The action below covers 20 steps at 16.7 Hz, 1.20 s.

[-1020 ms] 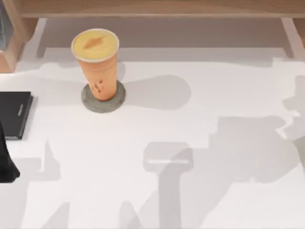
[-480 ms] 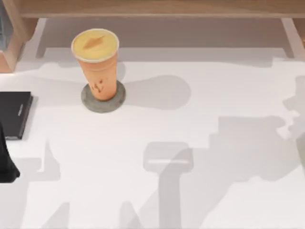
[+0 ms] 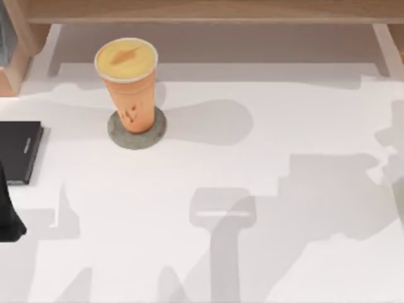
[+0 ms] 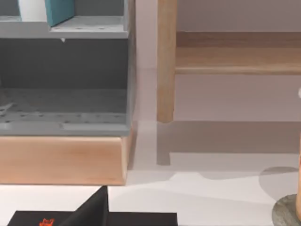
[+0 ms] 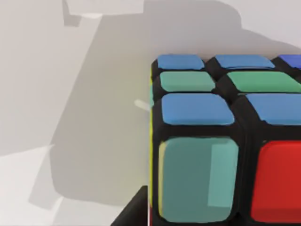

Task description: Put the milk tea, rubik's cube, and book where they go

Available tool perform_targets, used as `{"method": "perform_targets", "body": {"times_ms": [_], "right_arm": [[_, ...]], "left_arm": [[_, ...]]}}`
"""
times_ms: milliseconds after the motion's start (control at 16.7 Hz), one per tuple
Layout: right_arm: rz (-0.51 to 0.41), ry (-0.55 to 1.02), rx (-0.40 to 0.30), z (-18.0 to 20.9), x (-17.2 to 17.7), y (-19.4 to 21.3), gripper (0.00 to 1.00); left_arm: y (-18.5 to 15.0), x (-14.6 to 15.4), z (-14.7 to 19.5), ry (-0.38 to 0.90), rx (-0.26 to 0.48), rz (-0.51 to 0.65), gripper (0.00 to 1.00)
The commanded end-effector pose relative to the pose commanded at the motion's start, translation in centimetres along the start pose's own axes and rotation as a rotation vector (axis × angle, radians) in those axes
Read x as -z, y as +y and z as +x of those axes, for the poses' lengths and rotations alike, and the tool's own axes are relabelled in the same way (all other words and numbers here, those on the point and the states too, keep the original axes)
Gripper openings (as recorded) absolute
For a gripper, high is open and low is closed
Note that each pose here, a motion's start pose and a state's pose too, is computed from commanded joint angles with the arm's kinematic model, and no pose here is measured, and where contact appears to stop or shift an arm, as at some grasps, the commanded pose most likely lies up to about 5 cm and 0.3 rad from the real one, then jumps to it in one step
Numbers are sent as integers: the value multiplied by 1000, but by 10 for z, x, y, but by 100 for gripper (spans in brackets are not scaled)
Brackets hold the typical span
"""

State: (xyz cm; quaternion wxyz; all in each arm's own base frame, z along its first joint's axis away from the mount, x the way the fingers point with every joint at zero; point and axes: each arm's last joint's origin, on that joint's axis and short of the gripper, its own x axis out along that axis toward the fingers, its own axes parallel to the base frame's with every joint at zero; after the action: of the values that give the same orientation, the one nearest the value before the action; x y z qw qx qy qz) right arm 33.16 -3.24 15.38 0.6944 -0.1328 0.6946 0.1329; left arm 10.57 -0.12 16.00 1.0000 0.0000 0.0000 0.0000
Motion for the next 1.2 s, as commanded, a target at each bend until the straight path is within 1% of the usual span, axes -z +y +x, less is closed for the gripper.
{"method": "perform_targets", "body": {"times_ms": [240,600,900,1020,1200], "right_arm": [[1,-4,2,-2,0,0,0],[0,0,0,-29,0,0,0],[0,0,1,-29,-1,1,0],[-29,-46,42,-36,-12,7,0],[-129,-211,161,-55,-52,37,0]], "left_arm": [[0,0,0,0,0,0,100],[0,0,0,0,0,0,100],[0,0,0,0,0,0,100],[0,0,0,0,0,0,100],[0,0,0,0,0,0,100]]}}
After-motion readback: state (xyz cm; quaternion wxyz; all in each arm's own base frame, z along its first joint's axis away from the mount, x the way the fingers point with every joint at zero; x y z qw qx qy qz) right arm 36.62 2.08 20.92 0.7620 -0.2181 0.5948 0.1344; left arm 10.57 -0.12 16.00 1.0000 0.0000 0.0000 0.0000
